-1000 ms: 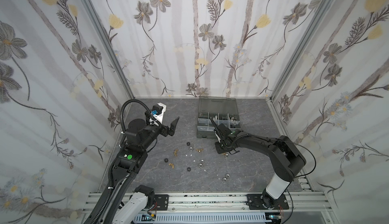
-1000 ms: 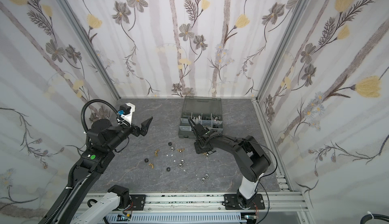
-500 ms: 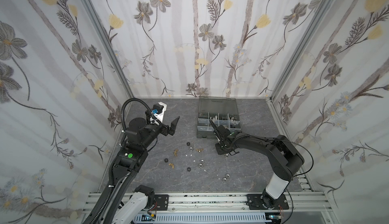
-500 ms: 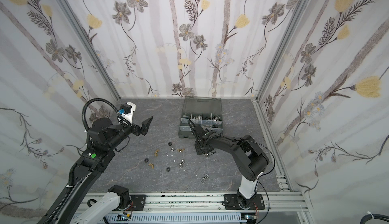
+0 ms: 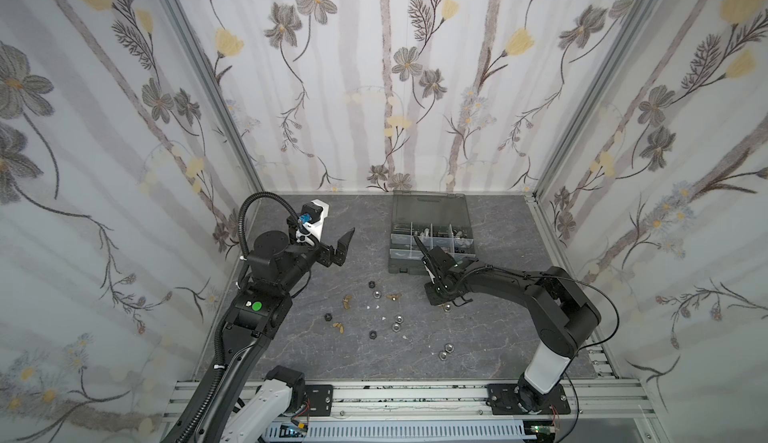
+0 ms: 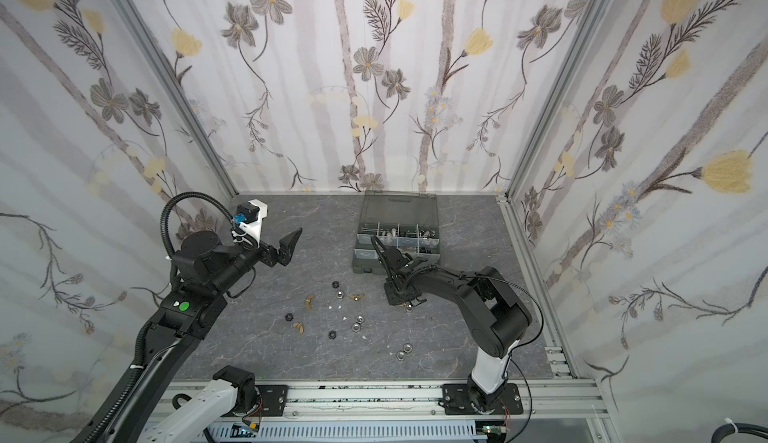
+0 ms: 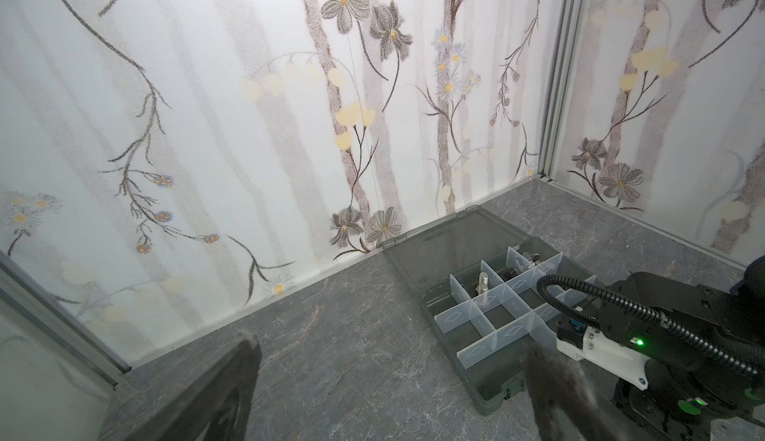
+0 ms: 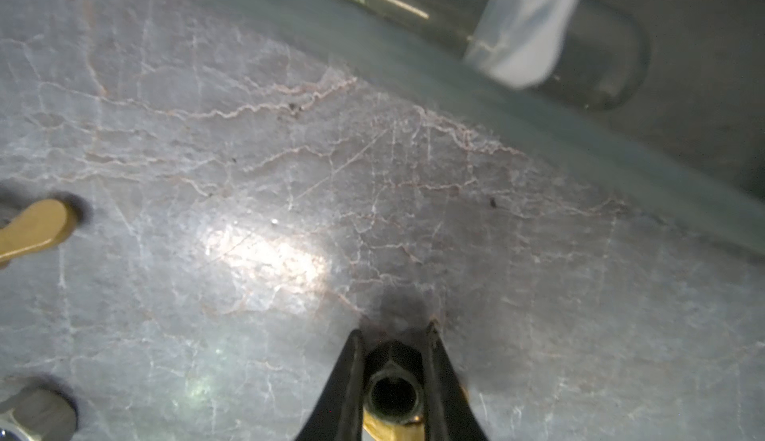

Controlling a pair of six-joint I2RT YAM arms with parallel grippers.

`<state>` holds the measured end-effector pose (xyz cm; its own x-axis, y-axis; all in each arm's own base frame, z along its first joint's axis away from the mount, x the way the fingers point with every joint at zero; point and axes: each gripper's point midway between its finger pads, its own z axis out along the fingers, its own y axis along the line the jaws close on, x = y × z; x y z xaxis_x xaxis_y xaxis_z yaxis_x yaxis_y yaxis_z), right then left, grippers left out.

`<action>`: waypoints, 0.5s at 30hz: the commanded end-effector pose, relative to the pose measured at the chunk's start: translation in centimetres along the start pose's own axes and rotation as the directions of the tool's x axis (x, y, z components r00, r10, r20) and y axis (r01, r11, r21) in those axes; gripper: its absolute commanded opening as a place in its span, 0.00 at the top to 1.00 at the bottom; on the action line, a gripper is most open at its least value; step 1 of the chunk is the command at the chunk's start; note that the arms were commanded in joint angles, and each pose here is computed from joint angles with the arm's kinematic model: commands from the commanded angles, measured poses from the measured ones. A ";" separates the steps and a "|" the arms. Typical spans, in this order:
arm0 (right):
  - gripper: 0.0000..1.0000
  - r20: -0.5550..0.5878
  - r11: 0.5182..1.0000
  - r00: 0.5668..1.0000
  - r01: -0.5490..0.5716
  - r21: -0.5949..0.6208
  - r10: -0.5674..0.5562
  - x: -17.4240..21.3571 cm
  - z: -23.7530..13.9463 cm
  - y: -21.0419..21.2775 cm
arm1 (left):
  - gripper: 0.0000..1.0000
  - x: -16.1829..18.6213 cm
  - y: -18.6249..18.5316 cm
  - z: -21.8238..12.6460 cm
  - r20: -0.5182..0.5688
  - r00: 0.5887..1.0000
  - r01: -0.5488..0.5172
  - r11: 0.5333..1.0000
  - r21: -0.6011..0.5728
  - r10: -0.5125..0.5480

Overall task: Sort the screws and nuts into containers
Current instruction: 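Carry the black nut with the right gripper over the organizer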

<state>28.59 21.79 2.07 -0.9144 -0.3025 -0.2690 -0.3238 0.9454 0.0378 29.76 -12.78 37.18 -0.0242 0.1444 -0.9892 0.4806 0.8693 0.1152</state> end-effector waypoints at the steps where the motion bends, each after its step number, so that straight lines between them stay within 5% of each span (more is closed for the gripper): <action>1: 0.83 0.030 1.000 1.000 -0.008 0.003 0.008 -1.6 -1.4 -0.6 | 0.00 -1.4 0.1 -0.1 0.049 0.998 -0.028 1.000 -0.003 0.028; 15: 0.83 0.221 0.993 0.972 -0.099 0.059 0.084 -11.4 -7.5 -8.2 | 0.00 -1.6 0.3 0.3 0.043 0.998 -0.034 0.999 -0.008 0.035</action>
<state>39.19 17.98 12.13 -0.8627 -0.1530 -0.4820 -0.2066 0.9766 0.0599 30.16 -12.90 37.36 -0.0196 0.1566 -0.9875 0.4808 0.8674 0.1280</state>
